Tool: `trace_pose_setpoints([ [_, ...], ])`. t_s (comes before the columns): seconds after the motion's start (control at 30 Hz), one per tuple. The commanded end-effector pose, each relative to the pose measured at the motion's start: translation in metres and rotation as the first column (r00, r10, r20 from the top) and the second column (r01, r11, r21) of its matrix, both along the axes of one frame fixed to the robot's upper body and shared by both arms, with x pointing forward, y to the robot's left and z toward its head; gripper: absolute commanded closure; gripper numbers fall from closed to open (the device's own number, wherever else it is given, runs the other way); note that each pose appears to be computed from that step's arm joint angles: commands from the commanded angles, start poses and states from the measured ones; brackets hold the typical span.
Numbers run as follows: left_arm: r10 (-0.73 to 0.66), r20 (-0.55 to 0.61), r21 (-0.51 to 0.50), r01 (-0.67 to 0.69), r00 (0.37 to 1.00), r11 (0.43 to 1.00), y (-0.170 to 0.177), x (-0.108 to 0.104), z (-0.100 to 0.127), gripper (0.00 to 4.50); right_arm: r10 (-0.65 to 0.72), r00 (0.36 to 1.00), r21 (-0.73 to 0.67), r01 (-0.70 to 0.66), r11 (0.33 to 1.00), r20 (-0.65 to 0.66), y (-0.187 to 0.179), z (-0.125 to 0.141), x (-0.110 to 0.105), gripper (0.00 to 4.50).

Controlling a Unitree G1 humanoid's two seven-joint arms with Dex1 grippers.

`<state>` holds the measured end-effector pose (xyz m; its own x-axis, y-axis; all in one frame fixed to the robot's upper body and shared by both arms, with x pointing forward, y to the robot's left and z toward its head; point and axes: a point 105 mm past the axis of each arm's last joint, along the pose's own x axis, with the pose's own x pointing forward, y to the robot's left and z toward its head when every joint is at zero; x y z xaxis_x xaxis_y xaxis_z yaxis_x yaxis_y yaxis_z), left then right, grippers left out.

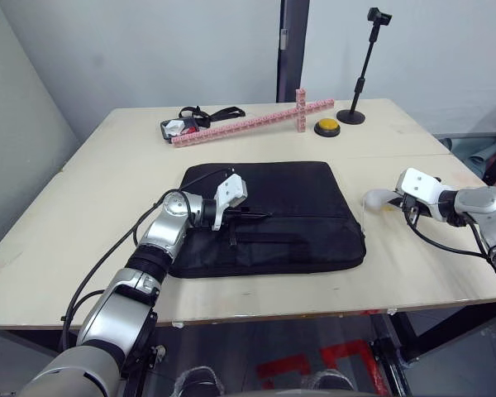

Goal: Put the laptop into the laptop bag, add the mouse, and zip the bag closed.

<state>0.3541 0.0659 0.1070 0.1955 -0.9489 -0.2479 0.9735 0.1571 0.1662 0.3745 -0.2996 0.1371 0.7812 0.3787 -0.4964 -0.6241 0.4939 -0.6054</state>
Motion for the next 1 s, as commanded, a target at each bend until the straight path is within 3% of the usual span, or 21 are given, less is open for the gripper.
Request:
trace_pose_setpoints([
  [0.03, 0.042, -0.178, 0.186, -0.008, 0.983, 0.982, 0.016, -0.016, -0.062, 4.5, -0.023, 0.997, 0.012, 0.022, 1.0, 0.071, 0.001, 0.016, 0.01, 4.49],
  [0.53, 0.042, -0.183, 0.188, -0.007, 0.982, 0.982, 0.016, -0.017, -0.063, 4.5, -0.02, 0.999, 0.017, 0.02, 1.0, 0.03, 0.0, 0.008, 0.008, 4.49],
  [0.73, 0.051, -0.175, 0.185, -0.018, 0.983, 0.983, 0.016, -0.016, -0.063, 4.5, -0.008, 1.0, 0.038, 0.009, 0.999, -0.027, -0.003, 0.005, -0.002, 4.49],
  [1.0, 0.051, -0.176, 0.179, -0.019, 0.983, 0.984, 0.014, -0.016, -0.064, 4.5, -0.036, 0.995, 0.099, 0.046, 0.994, -0.094, -0.007, 0.009, -0.032, 4.49],
])
